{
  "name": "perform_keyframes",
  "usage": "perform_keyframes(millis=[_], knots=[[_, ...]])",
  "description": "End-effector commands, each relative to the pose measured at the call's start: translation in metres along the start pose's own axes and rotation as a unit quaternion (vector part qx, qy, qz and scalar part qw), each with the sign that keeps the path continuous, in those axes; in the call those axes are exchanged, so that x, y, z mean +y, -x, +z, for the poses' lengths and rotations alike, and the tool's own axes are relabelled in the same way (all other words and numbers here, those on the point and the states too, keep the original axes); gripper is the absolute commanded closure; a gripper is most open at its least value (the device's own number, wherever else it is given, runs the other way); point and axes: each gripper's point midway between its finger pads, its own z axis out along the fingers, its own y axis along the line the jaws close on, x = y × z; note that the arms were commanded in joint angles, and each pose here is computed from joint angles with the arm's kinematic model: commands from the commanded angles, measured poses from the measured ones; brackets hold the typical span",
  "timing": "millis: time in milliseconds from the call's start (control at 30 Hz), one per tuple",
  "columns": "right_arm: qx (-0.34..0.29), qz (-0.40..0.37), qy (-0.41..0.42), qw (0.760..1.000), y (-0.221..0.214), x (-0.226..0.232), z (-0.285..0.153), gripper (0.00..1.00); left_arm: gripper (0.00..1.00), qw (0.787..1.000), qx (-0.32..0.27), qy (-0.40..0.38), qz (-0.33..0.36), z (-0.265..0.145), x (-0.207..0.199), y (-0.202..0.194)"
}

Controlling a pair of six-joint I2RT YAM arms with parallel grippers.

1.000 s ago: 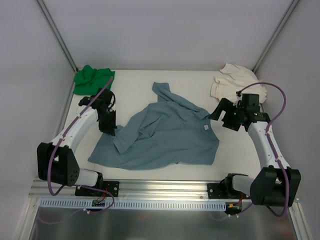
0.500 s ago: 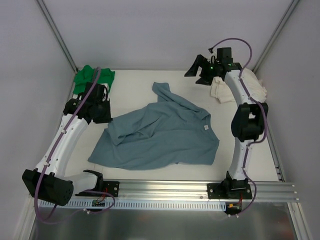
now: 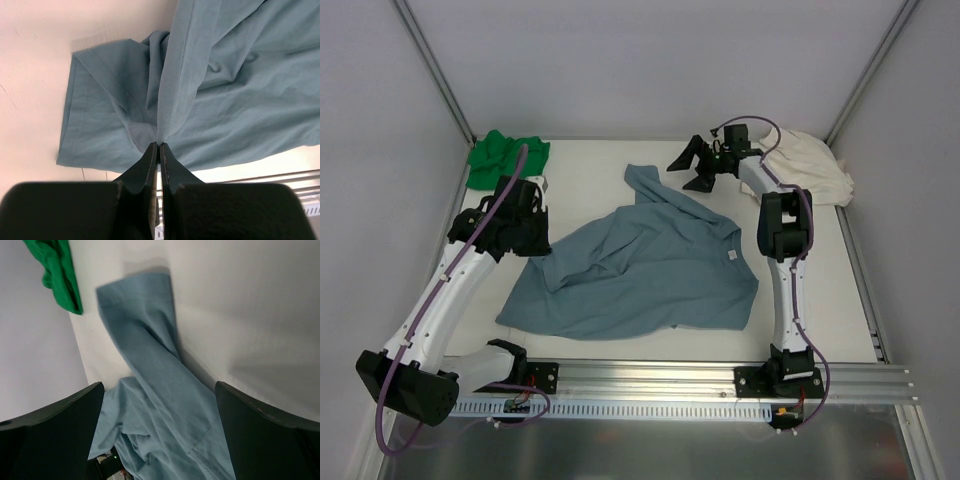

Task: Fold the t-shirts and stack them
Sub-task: Flatten out the tshirt

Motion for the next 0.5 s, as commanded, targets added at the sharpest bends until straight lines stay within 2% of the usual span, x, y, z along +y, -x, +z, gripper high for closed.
perform_keyframes(millis=[0,33,67,100,167,200,267,300,467], knots=[[0.006,-0.026,0.005,1.0,-0.021,0.02,-0.014,0.0,1.0,1.0,0.004,-0.012,-0.003,-0.004,-0.003,-0.008],[-0.001,-0.022,-0.016,1.0,-0.026,0.01,-0.019,0.0,1.0,1.0,0.003,-0.018,-0.004,-0.005,-0.005,-0.01],[-0.019,-0.039,-0.011,0.999,-0.023,0.02,-0.034,0.01,1.0,1.0,0.002,-0.018,-0.005,-0.005,-0.005,-0.011],[0.0,-0.015,-0.033,0.999,-0.048,-0.004,-0.033,0.01,1.0,1.0,0.0,-0.021,-0.005,-0.005,-0.006,-0.011],[-0.007,-0.018,-0.051,0.999,-0.058,-0.006,-0.051,0.01,1.0,1.0,-0.002,-0.022,-0.007,-0.007,-0.006,-0.014],[0.008,0.002,-0.07,0.997,-0.081,-0.027,-0.054,0.0,1.0,1.0,-0.001,-0.023,-0.006,-0.008,-0.007,-0.015],[-0.004,-0.002,-0.087,0.996,-0.091,-0.031,-0.068,0.01,1.0,1.0,-0.004,-0.024,-0.007,-0.01,-0.006,-0.017],[0.013,0.014,-0.106,0.994,-0.112,-0.048,-0.071,0.0,1.0,1.0,-0.005,-0.026,-0.008,-0.011,-0.007,-0.019],[0.014,0.037,-0.181,0.983,-0.16,-0.09,-0.105,0.01,1.0,0.999,-0.011,-0.03,-0.007,-0.022,-0.005,-0.026]])
